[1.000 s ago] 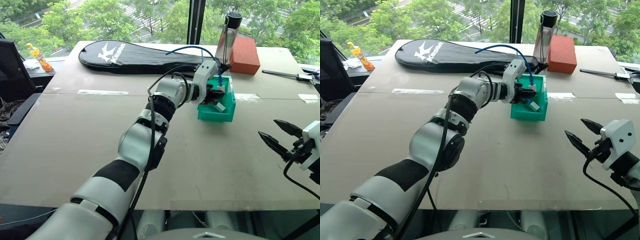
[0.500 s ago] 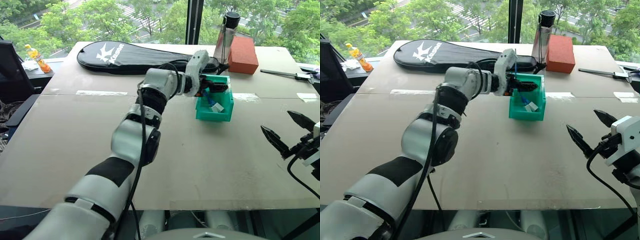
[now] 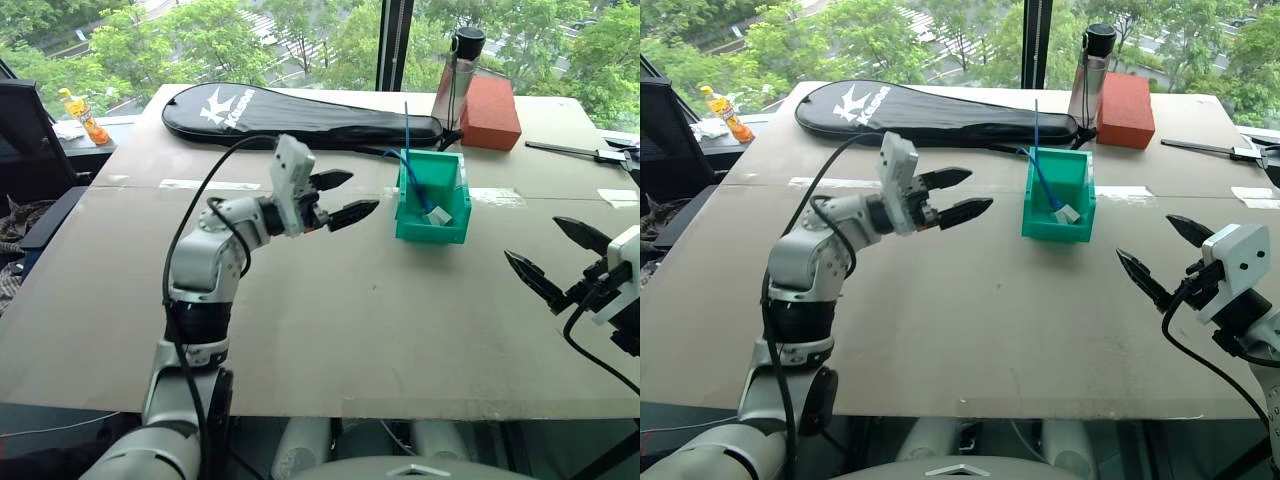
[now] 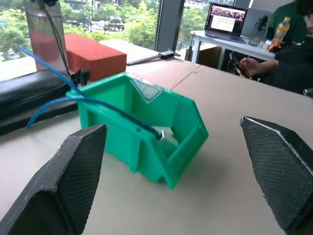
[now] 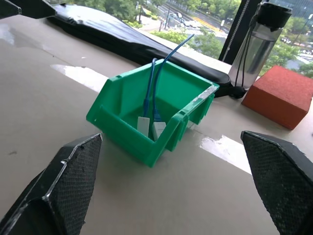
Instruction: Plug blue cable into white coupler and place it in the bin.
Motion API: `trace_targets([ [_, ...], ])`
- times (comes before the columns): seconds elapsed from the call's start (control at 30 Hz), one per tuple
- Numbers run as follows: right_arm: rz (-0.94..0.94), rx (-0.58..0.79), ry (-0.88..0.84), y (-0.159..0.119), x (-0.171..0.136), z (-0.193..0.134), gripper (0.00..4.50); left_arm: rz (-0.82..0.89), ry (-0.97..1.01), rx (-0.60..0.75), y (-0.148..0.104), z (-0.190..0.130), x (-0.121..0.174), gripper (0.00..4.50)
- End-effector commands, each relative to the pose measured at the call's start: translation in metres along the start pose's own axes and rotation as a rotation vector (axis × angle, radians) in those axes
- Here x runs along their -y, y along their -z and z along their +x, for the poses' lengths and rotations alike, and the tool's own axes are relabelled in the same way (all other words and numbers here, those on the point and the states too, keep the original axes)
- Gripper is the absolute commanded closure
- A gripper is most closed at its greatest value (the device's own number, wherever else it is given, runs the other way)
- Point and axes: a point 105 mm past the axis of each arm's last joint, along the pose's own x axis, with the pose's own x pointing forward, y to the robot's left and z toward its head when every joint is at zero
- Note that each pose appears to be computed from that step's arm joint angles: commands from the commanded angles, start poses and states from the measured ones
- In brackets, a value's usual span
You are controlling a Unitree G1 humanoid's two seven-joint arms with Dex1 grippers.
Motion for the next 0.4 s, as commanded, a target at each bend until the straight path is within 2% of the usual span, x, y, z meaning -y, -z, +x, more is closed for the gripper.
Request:
trace_targets([
  [0.03,-0.019,-0.06,-0.06,0.006,-0.005,-0.009,0.0,0.047,-0.001,-0.021,0.01,-0.039,0.006,0.02],
  [0.17,-0.041,-0.188,-0.091,0.029,-0.005,-0.026,0.0,-0.02,-0.098,-0.122,0.046,-0.081,0.006,0.02],
  [0.27,-0.023,-0.262,-0.092,0.047,-0.001,-0.04,0.0,-0.052,-0.167,-0.217,0.076,-0.114,0.017,0.02],
  [0.4,-0.009,-0.299,-0.115,0.058,-0.003,-0.045,0.0,-0.062,-0.187,-0.256,0.083,-0.128,0.028,0.02],
])
